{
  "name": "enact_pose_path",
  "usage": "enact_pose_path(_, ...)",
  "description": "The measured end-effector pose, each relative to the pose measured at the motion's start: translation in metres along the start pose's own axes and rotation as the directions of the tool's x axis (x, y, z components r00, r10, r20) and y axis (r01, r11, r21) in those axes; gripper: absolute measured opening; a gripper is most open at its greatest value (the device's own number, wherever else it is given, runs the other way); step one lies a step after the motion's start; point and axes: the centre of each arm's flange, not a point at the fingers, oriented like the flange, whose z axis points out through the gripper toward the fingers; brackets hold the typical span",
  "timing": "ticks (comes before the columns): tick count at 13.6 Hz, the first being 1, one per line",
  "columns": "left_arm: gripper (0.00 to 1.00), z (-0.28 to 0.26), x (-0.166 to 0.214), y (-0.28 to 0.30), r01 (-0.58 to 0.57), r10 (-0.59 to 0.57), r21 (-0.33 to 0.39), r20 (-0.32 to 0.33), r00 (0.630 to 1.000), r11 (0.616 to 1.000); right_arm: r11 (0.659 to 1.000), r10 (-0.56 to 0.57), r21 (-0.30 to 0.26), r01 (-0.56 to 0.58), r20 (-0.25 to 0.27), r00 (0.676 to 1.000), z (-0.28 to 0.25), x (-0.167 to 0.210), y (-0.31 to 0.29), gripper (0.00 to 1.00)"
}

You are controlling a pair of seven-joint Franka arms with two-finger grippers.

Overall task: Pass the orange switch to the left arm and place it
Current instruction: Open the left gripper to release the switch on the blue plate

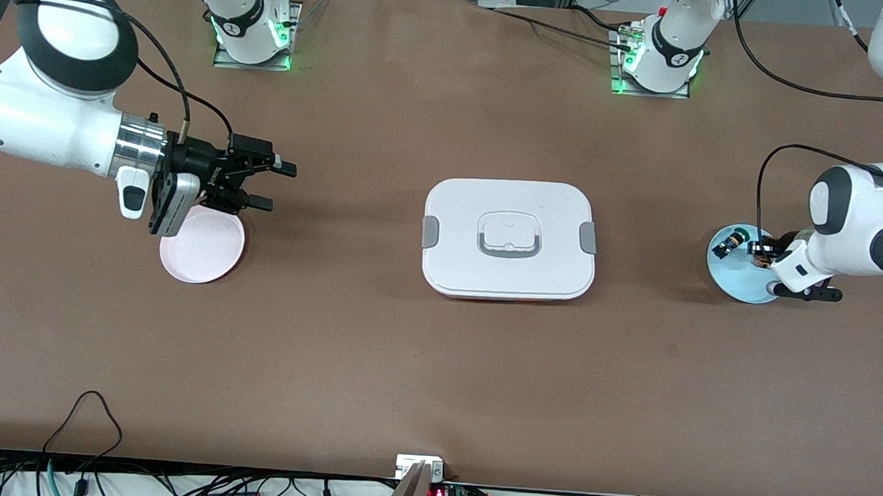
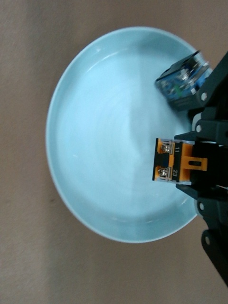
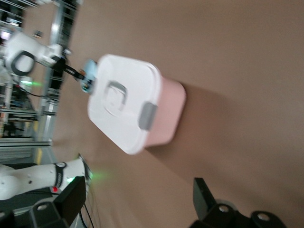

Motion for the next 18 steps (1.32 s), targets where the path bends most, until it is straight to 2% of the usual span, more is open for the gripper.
enact_pose_path(3,0.36,0.007,0.011,-0.01,-0.009,0.01,0.03,-0.033,0.999,0.999,0.976,0.106,-0.206,-0.076,0.142,0.984,-0.006,-0.011,0.007,1.0)
enact_pose_path(4,0.36,0.01,0.013,-0.012,-0.008,0.009,0.032,-0.044,0.999,0.999,0.956,0.135,-0.281,-0.084,0.167,0.977,-0.013,-0.013,0.01,1.0)
enact_pose_path(6,0.36,0.013,0.014,-0.014,-0.006,0.008,0.033,-0.052,0.999,0.999,0.904,0.189,-0.416,-0.097,0.186,0.964,-0.029,-0.013,0.012,1.0)
enact_pose_path(7,0.41,0.011,0.015,-0.015,-0.005,0.007,0.034,-0.059,0.998,0.999,0.876,0.21,-0.471,-0.101,0.184,0.96,-0.038,-0.012,0.012,1.0)
enact_pose_path(10,0.69,-0.003,0.022,-0.021,0.004,0.0,0.044,-0.089,0.996,0.999,0.769,0.208,-0.638,-0.043,0.186,0.96,-0.074,-0.006,0.004,1.0)
enact_pose_path(11,0.79,-0.01,0.024,-0.023,0.008,-0.003,0.049,-0.102,0.995,0.999,0.735,0.203,-0.677,-0.036,0.169,0.964,-0.089,-0.003,0.001,1.0)
enact_pose_path(13,0.99,-0.036,0.029,-0.029,0.018,-0.009,0.065,-0.146,0.989,0.998,0.697,0.219,-0.711,-0.091,0.091,0.972,-0.131,-0.001,0.01,1.0)
enact_pose_path(15,1.0,-0.088,0.028,-0.025,0.036,-0.025,0.058,-0.165,0.986,0.998,0.672,0.257,-0.72,-0.171,0.011,0.966,-0.173,-0.005,0.033,1.0)
enact_pose_path(18,1.0,-0.22,0.005,0.013,0.053,-0.058,-0.027,-0.198,0.979,0.998,0.641,0.325,-0.712,-0.287,-0.087,0.942,-0.205,-0.01,0.056,1.0)
